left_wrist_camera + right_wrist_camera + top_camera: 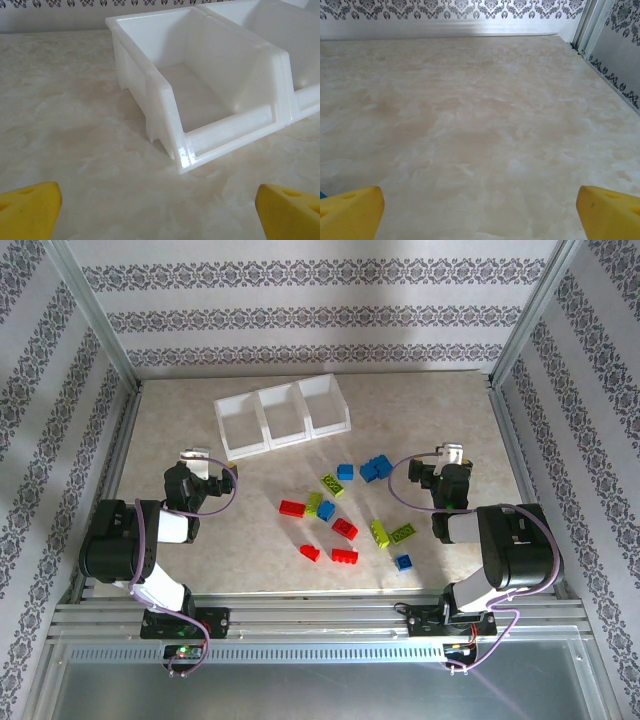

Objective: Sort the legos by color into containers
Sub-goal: Move the container to the top-center of the table.

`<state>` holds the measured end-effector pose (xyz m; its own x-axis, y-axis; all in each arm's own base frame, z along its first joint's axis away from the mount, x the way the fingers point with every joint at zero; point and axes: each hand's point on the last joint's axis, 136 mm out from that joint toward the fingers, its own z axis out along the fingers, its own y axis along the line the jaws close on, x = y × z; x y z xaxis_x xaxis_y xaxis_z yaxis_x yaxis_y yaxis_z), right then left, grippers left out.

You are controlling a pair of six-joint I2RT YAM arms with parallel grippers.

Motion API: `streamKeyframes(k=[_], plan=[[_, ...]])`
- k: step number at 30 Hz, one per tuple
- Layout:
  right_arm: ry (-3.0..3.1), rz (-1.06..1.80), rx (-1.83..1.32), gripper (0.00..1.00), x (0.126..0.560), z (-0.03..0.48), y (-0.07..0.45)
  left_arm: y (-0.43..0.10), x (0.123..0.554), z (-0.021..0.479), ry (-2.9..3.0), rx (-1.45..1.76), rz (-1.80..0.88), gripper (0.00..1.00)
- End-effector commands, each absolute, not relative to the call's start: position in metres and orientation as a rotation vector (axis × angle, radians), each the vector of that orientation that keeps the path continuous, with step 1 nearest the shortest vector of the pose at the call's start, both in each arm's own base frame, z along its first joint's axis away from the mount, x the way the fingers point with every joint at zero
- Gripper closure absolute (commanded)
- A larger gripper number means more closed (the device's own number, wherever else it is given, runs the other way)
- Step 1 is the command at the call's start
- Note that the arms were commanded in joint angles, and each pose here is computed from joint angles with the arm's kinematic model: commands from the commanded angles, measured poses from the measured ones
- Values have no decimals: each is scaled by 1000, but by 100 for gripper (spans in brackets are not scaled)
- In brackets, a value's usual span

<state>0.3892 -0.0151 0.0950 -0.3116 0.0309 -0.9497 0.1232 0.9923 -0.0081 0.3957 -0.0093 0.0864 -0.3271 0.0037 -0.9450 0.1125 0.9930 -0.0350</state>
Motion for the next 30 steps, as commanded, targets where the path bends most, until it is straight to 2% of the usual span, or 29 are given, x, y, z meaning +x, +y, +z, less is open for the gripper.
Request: streamKeyframes(k=[1, 17, 24, 30], plan=[[1857, -87, 129, 2, 390, 101, -14, -14, 396, 89, 1889, 114, -115, 1], [1857, -87, 129, 2, 390, 101, -14, -3, 392, 104, 1867, 44, -69, 1], [1858, -86, 128, 2, 390, 101, -14, 14, 381, 135, 1835, -50, 6, 0], [1857, -86, 128, 2, 390, 101, -14, 27, 381, 192, 1754, -266, -55, 0]])
